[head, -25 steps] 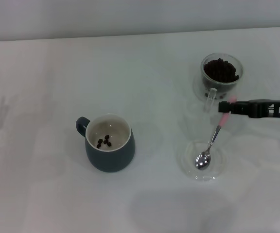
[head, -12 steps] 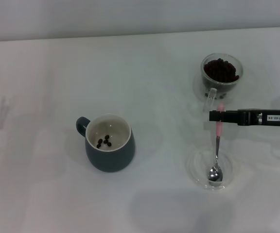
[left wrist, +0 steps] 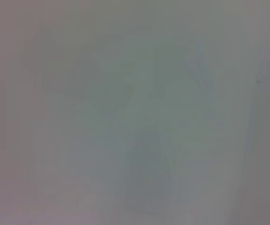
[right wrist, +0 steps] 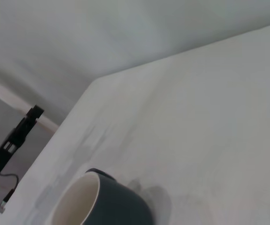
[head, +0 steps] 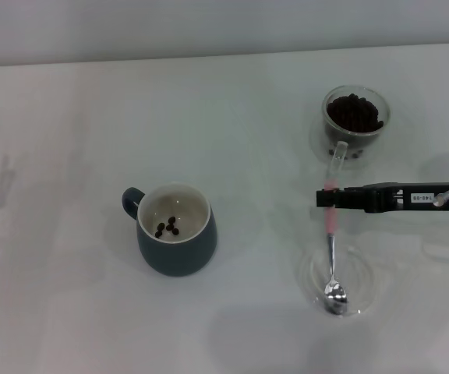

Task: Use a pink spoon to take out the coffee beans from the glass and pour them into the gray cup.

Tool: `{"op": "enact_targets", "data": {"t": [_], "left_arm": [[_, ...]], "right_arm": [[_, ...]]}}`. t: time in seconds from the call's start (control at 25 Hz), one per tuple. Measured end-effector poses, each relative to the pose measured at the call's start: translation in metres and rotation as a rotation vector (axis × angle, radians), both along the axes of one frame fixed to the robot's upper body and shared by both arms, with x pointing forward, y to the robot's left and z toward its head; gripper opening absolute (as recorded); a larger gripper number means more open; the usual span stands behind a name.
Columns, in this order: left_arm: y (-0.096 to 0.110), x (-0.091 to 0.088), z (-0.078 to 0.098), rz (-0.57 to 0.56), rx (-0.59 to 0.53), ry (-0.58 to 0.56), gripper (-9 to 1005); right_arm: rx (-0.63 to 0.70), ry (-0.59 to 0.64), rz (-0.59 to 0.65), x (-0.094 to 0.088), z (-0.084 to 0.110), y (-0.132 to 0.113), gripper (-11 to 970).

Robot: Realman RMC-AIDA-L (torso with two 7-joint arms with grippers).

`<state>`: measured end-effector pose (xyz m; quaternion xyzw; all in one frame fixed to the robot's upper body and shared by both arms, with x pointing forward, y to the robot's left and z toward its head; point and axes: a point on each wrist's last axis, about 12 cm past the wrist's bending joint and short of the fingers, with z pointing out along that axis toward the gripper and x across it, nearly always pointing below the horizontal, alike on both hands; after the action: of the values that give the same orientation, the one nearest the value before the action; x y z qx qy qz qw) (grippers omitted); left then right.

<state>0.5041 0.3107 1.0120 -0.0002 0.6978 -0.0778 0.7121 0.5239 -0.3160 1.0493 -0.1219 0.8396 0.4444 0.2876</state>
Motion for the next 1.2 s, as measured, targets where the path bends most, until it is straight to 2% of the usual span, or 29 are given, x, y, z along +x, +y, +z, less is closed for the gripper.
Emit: {"op": "enact_targets", "data": {"t": [0.12,0.32,0.56,0.68,0.84,1.04,1.2], "left_arm": [[0.000,0.000,0.000,-0.001,-0.001,-0.003,833],[0.000,-0.001,0.000,0.000,-0.001,-0.002,833],[0.001,-0.004,-0.002,0.006,-0.002,0.002,833],[0.001,-0.004,-0.001,0.006,-0.002,0.001,833],[0.002,-0.004,-0.002,0.008,-0.003,0.002,833],[0.002,-0.004,-0.002,0.012,-0.004,0.004,833],[0.002,-0.003,-0.001,0.012,-0.005,0.004,833]], "right_arm": [[-0.003,-0.013,-0.006,0.002,0.001,-0.001,167],[-0.007,-0.051,-0.024,0.005,0.006,-0.005,389],[0.005,-0.200,-0.082,0.008,0.016,-0.019,545],[0.015,-0.333,-0.207,0.004,0.017,-0.032,545],[-0.032,-0.535,-0.429,-0.008,0.005,-0.048,546],[-0.223,-0.776,-0.551,-0.020,-0.013,-0.049,546],[-0.401,-0.885,-0.632,-0.025,-0.023,-0.046,547]]}}
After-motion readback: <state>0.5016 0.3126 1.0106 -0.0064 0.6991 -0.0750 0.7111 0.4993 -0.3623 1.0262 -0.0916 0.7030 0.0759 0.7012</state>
